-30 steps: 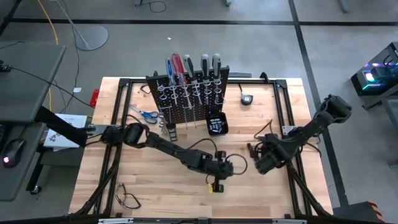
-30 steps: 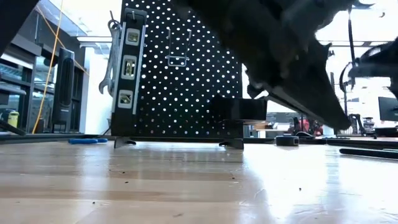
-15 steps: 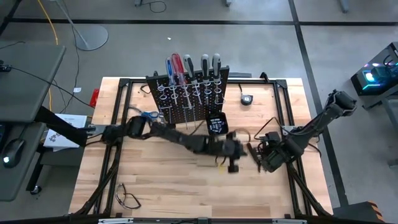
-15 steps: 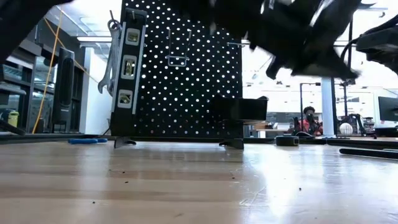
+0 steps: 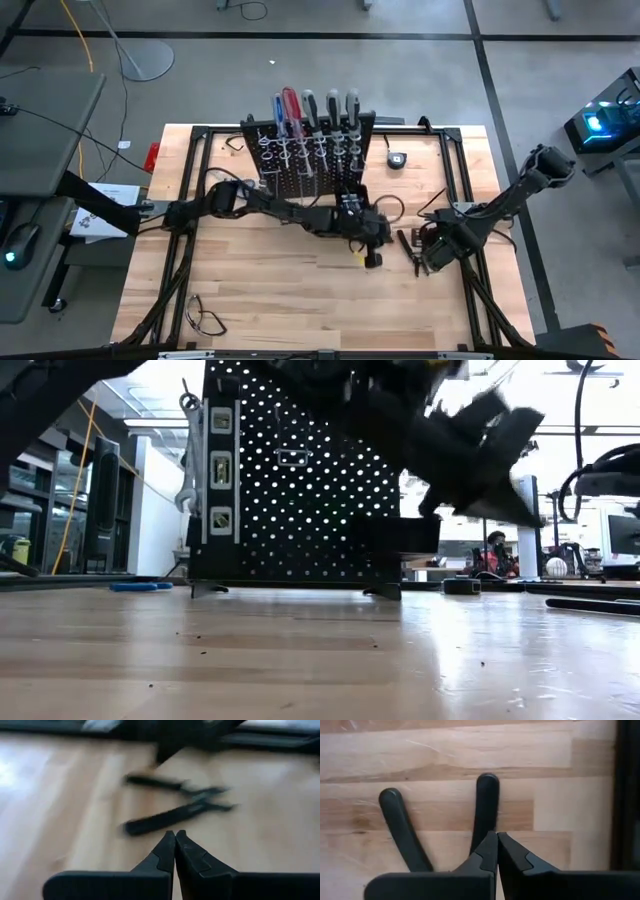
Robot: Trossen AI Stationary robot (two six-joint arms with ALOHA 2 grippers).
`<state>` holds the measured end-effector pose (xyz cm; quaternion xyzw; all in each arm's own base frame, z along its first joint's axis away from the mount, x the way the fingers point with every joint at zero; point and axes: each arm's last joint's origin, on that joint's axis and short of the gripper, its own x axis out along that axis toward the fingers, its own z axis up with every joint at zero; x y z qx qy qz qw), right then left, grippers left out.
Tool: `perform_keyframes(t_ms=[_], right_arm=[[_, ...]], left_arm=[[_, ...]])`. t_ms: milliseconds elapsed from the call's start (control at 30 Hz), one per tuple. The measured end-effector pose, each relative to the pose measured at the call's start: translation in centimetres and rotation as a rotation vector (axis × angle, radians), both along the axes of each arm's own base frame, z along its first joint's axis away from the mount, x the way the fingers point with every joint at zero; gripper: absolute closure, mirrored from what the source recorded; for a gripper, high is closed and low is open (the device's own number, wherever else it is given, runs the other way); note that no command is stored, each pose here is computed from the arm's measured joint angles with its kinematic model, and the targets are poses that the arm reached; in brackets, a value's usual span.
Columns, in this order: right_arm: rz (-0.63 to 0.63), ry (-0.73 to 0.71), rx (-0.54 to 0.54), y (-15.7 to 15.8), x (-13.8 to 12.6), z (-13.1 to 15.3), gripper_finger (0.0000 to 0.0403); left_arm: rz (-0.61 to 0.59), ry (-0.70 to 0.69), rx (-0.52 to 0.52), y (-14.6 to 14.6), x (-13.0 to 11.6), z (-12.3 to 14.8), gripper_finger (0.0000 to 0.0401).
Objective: Hang tools onto peg board
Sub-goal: Hang the black pliers on the pegboard
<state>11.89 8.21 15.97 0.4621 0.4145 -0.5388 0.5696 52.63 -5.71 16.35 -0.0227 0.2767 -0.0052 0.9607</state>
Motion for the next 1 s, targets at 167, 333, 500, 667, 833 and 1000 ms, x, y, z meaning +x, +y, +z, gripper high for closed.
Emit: perform_keyframes(t_ms=[167,333,500,667,833,1000], right_arm=[[-0.035,0.02,0.008,-0.4,0.2,-0.7,0.0403],[-0.072,0.047,0.015,-0.8,0.4,-0.8,0.0403],[-0.13,0.111,-0.015,-1.3,1.0,-1.8,0.0403],[-0.159,0.139,-0.057,-1.6,2.4,-3.3,0.0403],[-0.053,0.2,-0.084,-1.3,3.8,-4.2,0.0402],[0.011,0.032,-0.038,0.9,7.5,-3.1,0.0403]], left_arm=[[-0.028,-0.047,-0.007,-1.6,-0.2,1.4,0.0401],[-0.034,-0.059,-0.005,-2.3,-0.5,2.3,0.0401],[-0.056,-0.115,-0.016,-3.0,-1.1,5.0,0.0401],[-0.116,-0.175,-0.033,-3.5,-2.5,9.2,0.0401],[-0.218,-0.094,-0.094,-5.1,-5.4,12.9,0.0401],[-0.27,0.107,-0.081,-8.6,-9.3,13.5,0.0401]])
